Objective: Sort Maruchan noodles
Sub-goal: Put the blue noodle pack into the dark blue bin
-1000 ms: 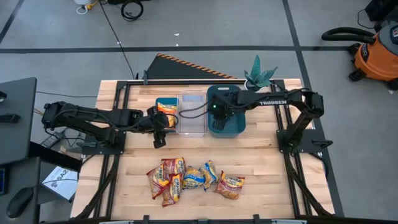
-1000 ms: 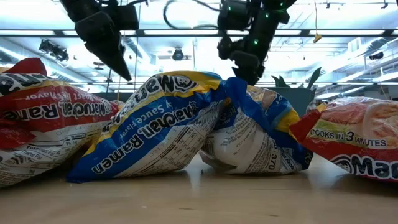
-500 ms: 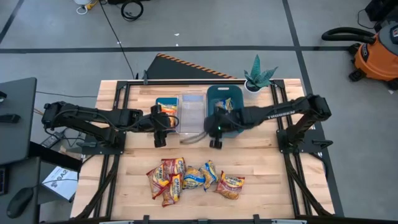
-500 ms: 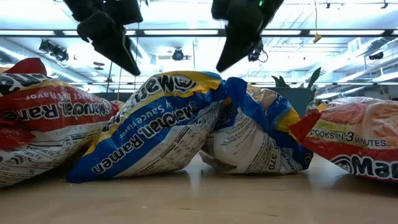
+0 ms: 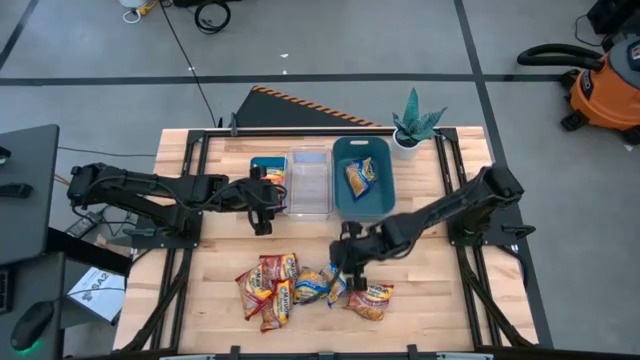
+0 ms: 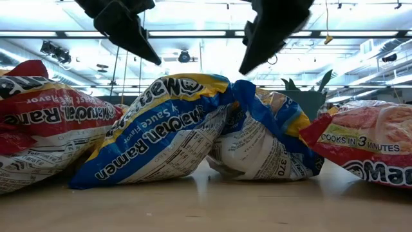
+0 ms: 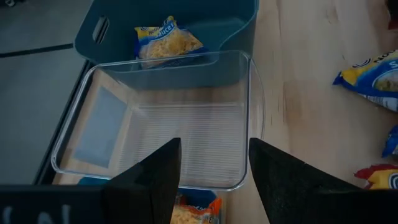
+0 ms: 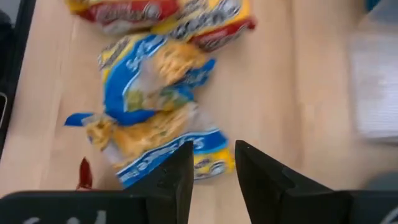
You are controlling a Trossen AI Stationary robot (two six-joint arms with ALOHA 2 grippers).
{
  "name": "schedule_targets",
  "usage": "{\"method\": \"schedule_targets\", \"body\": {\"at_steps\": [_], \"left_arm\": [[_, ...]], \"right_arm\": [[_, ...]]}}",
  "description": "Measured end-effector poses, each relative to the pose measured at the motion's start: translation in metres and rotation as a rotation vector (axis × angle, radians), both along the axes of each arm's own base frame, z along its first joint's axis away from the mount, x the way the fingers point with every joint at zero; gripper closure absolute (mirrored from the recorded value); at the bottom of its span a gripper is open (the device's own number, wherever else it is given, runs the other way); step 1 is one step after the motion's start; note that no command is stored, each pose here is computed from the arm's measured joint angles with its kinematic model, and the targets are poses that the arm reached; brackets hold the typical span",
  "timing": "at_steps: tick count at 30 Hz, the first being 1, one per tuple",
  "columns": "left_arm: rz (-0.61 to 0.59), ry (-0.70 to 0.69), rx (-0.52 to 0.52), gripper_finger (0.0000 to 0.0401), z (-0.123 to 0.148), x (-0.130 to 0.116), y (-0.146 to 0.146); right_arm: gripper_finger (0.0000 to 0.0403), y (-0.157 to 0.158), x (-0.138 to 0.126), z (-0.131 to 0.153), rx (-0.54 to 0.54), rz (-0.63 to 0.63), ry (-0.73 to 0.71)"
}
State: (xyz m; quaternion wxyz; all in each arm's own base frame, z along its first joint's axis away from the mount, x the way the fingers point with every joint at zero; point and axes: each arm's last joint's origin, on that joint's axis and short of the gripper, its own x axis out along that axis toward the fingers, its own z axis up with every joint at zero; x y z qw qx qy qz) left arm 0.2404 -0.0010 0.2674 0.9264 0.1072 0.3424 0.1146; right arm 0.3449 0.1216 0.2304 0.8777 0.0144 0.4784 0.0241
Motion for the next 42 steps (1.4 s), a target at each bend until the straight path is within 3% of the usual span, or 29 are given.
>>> {"method": "schedule_targets", "body": {"at_steps": [6, 11, 17, 25, 29, 35, 42], "left_arm": [[0.004, -0.01, -0.005, 0.0207, 0.001, 0.001, 0.0], [0.007, -0.015, -0.012, 0.0207, 0.001, 0.001, 0.0], [0.012, -0.006, -0.021, 0.0207, 0.0, 0.0, 0.0], [0.069, 0.015, -0.085, 0.0207, -0.005, -0.001, 0.0], [0.078, 0.0, -0.097, 0.0207, -0.004, 0.0, 0.0], [0.118, -0.117, -0.128, 0.0207, 0.004, 0.006, 0.005], [0.142, -0.078, -0.191, 0.0207, -0.001, 0.002, -0.001]], "right_arm": [[0.0244, 0.027, -0.002, -0.025, 0.012, 0.063, 0.08], [0.0211, 0.038, -0.005, -0.028, 0.042, 0.082, 0.094], [0.018, 0.047, -0.008, -0.033, 0.013, 0.097, 0.092], [0.0162, 0.055, -0.005, -0.06, -0.069, 0.129, 0.147], [0.0175, 0.047, -0.003, -0.064, -0.088, 0.127, 0.175], [0.022, 0.023, 0.003, -0.06, -0.245, 0.142, 0.164], [0.0283, -0.006, 0.011, -0.061, -0.235, 0.104, 0.218]]}}
